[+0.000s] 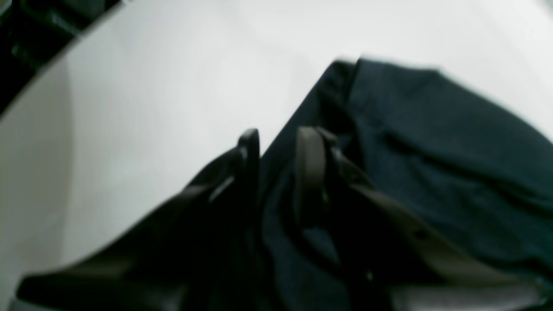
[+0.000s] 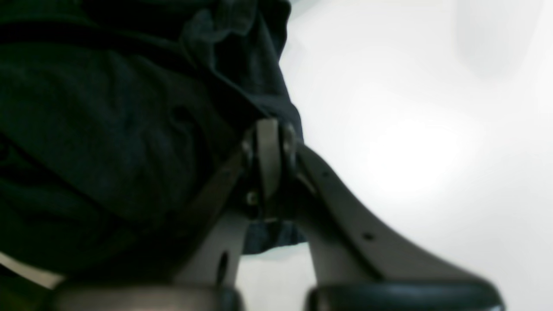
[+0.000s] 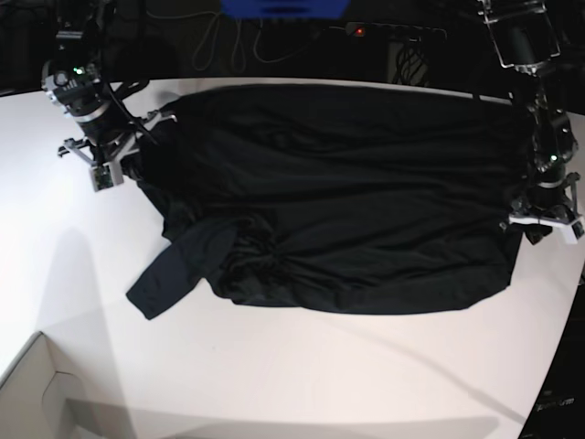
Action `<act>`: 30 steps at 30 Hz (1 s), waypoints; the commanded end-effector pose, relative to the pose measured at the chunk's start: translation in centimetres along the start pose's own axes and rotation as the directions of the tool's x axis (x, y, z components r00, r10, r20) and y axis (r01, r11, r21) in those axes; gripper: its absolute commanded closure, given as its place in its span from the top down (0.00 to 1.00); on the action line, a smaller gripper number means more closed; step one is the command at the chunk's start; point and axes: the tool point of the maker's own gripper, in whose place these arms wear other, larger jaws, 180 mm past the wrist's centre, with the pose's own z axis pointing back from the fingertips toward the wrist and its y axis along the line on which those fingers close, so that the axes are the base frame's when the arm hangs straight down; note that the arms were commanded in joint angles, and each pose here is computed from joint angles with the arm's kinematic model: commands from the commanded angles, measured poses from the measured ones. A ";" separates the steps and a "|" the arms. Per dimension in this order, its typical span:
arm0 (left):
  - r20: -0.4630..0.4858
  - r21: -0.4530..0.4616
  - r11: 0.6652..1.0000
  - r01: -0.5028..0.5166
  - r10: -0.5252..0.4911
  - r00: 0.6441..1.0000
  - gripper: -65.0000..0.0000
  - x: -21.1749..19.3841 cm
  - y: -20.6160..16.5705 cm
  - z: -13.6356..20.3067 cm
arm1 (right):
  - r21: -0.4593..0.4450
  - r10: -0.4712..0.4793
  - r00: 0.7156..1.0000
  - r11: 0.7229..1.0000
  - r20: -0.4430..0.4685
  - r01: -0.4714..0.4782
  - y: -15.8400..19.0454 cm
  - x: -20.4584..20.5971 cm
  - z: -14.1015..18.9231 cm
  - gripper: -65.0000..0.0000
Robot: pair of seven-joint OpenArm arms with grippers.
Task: Layout the t-shirt on the table in an organized manner, then fold the t-shirt properly
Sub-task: 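Grasp shirt edges with both grippers and pull them apart to smooth, then hold the shirt corner with the left gripper and drag it outward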
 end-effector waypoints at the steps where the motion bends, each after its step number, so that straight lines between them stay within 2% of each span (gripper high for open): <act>1: 0.081 -0.011 1.000 0.011 -0.010 0.997 0.23 2.9 -0.4 0.1 | -0.001 0.009 0.999 1.000 0.048 -0.009 -0.2 1.3 0.3 0.07; 4: 0.106 -0.021 1.000 0.007 -0.005 0.994 0.24 4.0 -0.9 0.0 | -0.002 0.009 0.999 1.000 0.054 -0.008 -0.2 1.4 0.3 0.16; 6: 0.136 -0.032 0.999 -0.006 0.010 0.991 0.30 5.6 -1.7 -0.5 | -0.002 0.009 0.999 1.000 0.054 -0.008 -0.2 1.4 0.3 0.20; 8: 0.108 -0.036 0.999 -0.020 0.024 0.994 0.40 5.8 -2.1 -1.2 | -0.003 0.007 0.998 1.000 0.057 -0.007 -0.3 1.5 0.3 0.21; 10: 0.092 -0.036 0.999 -0.037 0.040 0.995 0.45 6.1 -2.4 -2.0 | -0.003 0.006 0.998 1.000 0.057 -0.006 -0.3 1.5 0.2 0.21; 17: -0.012 0.007 0.991 -0.135 0.135 0.991 0.45 4.3 -2.3 -6.3 | -0.003 0.005 0.998 1.000 0.056 -0.005 -0.3 1.5 0.2 0.21; 22: -0.048 0.019 0.986 -0.168 0.169 0.984 0.45 3.8 -2.6 -7.6 | -0.003 0.005 0.998 1.000 0.056 -0.005 -0.3 1.5 0.2 0.21; 30: -0.100 -0.029 0.995 -0.095 0.092 0.991 0.45 2.4 -5.2 -8.1 | -0.002 0.005 0.999 1.000 0.052 -0.005 -0.3 1.4 0.1 0.21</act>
